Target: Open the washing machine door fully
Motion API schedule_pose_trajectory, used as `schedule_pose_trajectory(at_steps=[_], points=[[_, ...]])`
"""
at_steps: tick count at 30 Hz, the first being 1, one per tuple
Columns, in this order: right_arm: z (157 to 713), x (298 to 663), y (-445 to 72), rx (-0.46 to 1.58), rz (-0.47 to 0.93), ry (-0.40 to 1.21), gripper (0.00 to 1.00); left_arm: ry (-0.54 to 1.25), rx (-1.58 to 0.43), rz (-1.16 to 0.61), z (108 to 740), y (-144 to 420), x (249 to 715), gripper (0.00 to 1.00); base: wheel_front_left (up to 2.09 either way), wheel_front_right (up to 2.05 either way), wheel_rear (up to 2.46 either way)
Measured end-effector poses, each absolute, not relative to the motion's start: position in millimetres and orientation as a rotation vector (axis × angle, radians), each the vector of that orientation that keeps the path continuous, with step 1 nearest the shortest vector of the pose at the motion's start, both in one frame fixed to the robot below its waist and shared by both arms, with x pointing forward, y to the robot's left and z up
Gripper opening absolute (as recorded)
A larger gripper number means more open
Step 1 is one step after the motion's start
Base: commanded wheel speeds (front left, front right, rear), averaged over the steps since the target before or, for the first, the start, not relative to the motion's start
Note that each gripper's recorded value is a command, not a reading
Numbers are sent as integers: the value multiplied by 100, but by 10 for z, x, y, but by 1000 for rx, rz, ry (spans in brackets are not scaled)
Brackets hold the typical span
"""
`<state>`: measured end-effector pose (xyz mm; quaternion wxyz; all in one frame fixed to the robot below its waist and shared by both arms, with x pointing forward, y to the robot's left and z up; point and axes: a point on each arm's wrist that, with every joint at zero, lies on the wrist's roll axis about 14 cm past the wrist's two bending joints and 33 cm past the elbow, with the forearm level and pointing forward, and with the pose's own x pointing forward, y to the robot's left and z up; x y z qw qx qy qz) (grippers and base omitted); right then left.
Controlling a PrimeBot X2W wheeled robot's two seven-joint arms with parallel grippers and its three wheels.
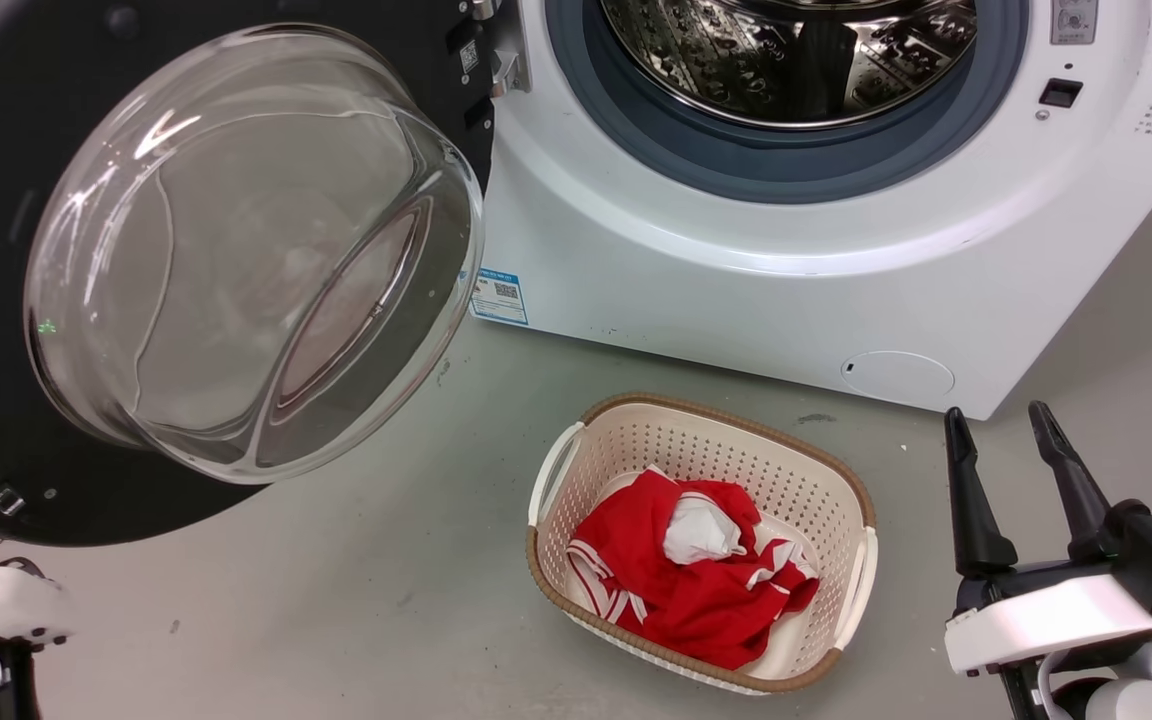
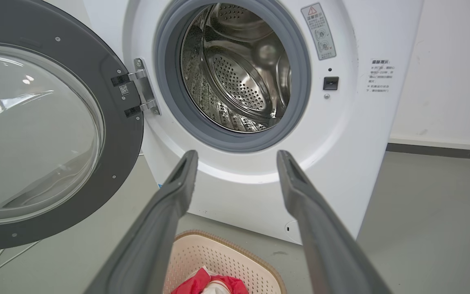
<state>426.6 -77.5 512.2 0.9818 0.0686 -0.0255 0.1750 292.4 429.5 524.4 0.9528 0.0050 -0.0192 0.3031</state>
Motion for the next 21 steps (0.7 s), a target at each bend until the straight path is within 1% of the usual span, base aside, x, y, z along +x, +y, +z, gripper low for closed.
schedule_pose_trajectory(at_steps=[6,11,16,21], points=[[5114,4263,-796,139,346,-52,100,-34,17,630,5226,4407,2933,0,0,0,0],[5124,4233,-829,143,337,-53,100,-38,28,633,5217,4366,2890,0,0,0,0],[5180,4176,-860,145,330,-68,100,-105,41,625,5358,4184,2814,0,0,0,0],[5237,4128,-884,140,326,-82,100,-136,38,561,5369,3783,2816,0,0,0,0]])
